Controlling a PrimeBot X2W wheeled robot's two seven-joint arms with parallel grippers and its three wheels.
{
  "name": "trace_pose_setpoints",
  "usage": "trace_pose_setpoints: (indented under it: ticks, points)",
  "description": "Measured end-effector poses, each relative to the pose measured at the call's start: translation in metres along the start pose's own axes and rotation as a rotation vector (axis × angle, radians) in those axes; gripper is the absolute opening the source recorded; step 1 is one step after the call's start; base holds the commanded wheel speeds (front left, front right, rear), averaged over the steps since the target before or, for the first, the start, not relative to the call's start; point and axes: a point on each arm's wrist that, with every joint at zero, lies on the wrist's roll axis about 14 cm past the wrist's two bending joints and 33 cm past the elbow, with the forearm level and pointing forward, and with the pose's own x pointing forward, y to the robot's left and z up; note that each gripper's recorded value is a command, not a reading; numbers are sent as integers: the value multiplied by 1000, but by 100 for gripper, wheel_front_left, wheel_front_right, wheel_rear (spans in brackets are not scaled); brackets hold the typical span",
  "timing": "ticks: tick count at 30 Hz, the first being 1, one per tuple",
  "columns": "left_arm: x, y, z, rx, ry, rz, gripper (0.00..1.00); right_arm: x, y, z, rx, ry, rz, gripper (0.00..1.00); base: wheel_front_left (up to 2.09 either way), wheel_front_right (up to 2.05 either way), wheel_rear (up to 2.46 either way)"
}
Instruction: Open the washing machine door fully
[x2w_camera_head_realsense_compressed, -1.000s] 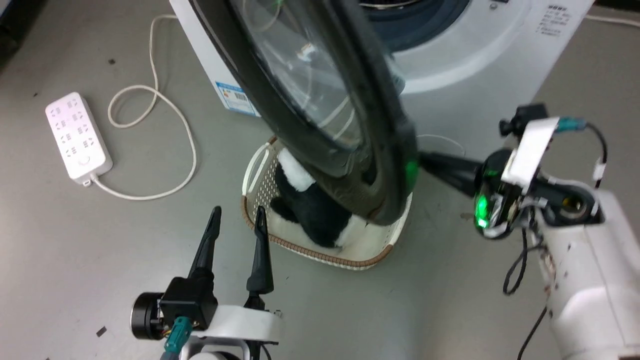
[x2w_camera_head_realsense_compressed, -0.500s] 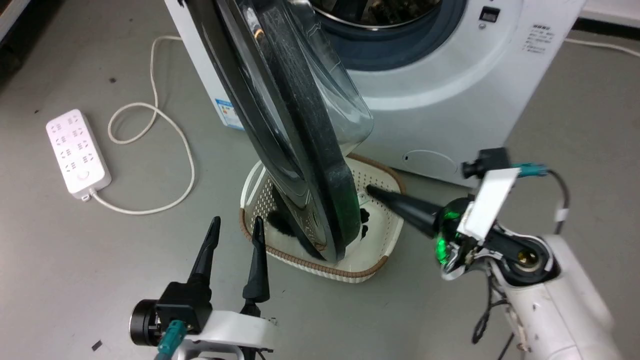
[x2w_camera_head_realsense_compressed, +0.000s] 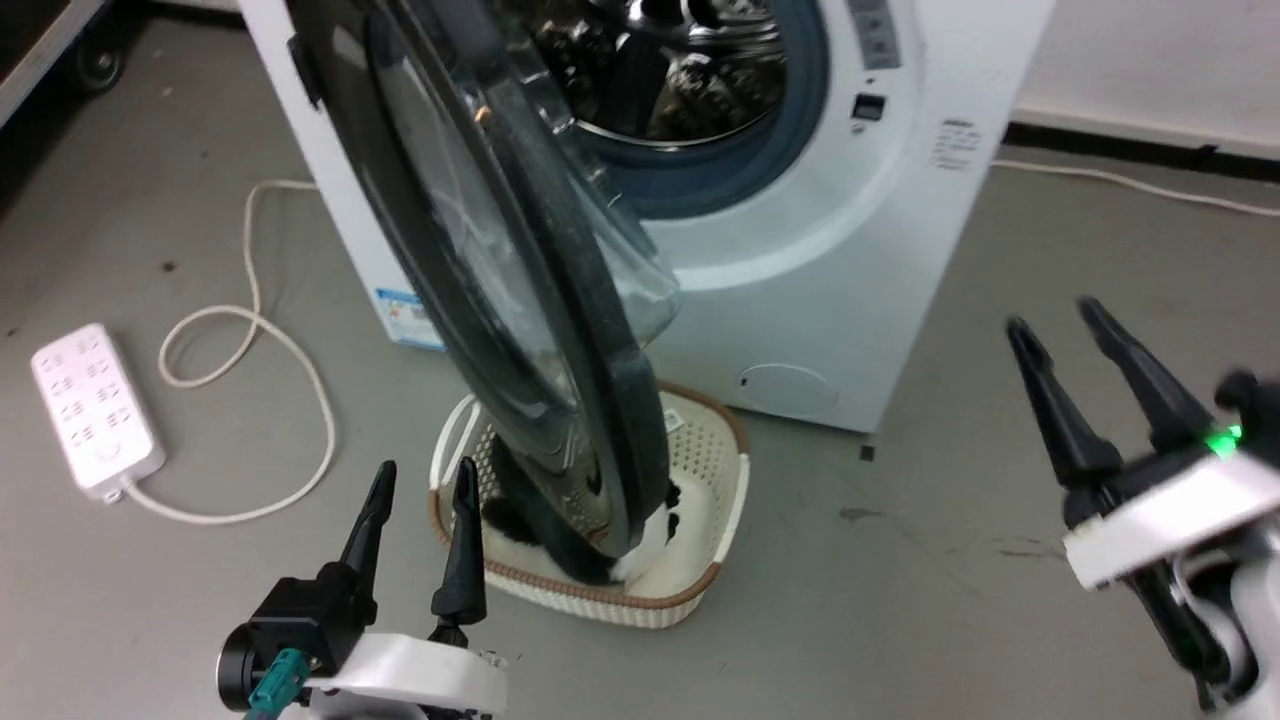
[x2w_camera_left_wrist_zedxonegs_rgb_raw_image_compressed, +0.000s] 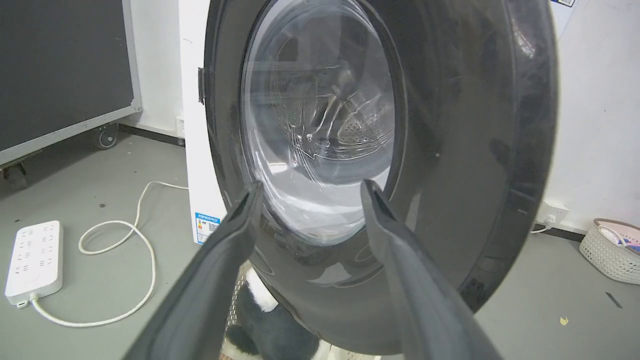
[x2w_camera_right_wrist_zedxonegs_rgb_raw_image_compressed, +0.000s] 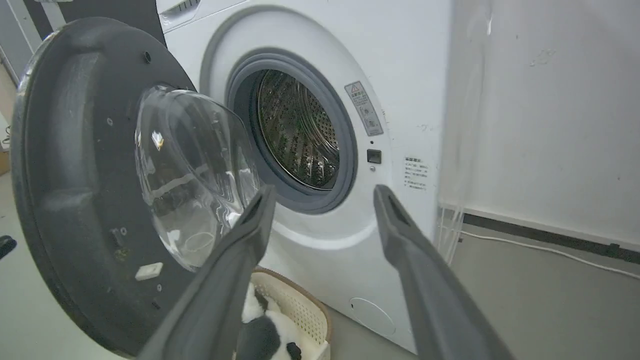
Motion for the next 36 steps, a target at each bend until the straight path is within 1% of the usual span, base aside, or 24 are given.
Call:
trace_pose_setpoints:
  ticks: [2,6,8,9,12,14,16,18,24,33,34,35,36]
  points:
    - [0,-5,1,-7,-5,-22,100,-17,-14,3,-83,-44,-60,100,0,0,0]
    - [-5,-14,-3,-10,8,-63,100,-54,-31,-4,-175,-56,-188,100,0,0,0]
    - [-7,-18,-4,-4,13,-81,100,-71,-34,-11,-156,-62,-259,100,0,0,0]
    - [-7,-20,-4,1,12,-87,100,-79,-32,-15,-168,-52,-276,100,0,0,0]
    - [-8,-25,-6,18,17,-108,100,-98,-26,-24,-140,-48,-333,100,0,0,0]
    - [-8,-26,-7,30,17,-116,100,-106,-23,-29,-147,-34,-346,100,0,0,0]
    - [-8,-28,-7,35,16,-119,100,-112,-21,-31,-129,-39,-364,100,0,0,0]
    - [-9,-31,-10,54,26,-129,100,-115,-17,-32,-130,-37,-363,100,0,0,0]
    - [-13,-32,-20,90,55,-137,100,-120,-11,-34,-121,-35,-366,100,0,0,0]
    - [-12,-31,-22,98,60,-132,100,-120,-12,-35,-114,-35,-372,100,0,0,0]
    - [-12,-31,-22,98,61,-133,38,-120,-13,-35,-113,-34,-372,100,0,0,0]
    - [-12,-32,-22,97,62,-135,0,-120,-13,-35,-113,-34,-373,100,0,0,0]
    - [-12,-32,-22,97,63,-137,0,-120,-13,-35,-113,-34,-373,100,0,0,0]
